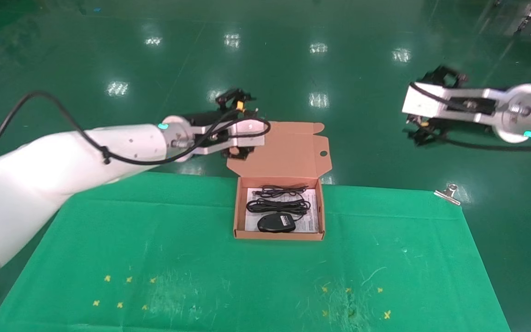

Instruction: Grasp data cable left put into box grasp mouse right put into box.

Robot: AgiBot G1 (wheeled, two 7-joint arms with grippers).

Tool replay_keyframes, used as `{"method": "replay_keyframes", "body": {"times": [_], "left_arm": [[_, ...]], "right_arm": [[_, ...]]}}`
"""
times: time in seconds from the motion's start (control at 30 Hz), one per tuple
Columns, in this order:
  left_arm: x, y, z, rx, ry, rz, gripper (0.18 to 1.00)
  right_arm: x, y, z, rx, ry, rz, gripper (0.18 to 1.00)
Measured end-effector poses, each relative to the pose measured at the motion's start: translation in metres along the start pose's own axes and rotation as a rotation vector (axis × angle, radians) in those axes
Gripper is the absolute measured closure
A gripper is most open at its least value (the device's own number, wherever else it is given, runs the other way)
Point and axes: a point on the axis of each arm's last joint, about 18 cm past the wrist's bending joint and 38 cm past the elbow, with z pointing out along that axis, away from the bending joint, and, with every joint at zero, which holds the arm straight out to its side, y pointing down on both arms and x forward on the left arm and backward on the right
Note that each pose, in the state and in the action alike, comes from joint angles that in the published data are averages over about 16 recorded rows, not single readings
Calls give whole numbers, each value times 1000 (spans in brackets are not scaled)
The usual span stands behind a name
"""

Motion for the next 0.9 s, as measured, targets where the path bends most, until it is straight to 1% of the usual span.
{"method": "replay_keyframes", "body": {"times": [0.13,0.3,0.5,0.7,0.9], "left_arm": [[16,8,-12,41,42,-135,269],[37,16,-34,111,102,-320,215],[55,22,-66,205,160,-514,189],[64,24,-101,301,207,-667,184],[68,25,-138,394,245,-777,184]], "right_arm": [[-21,0,-1,35,-71,71,178],[-51,-2,-8,103,-178,188,178],[-83,-9,-21,202,-302,317,178],[-107,-18,-39,308,-410,424,178],[-123,-27,-60,417,-498,506,178]]}}
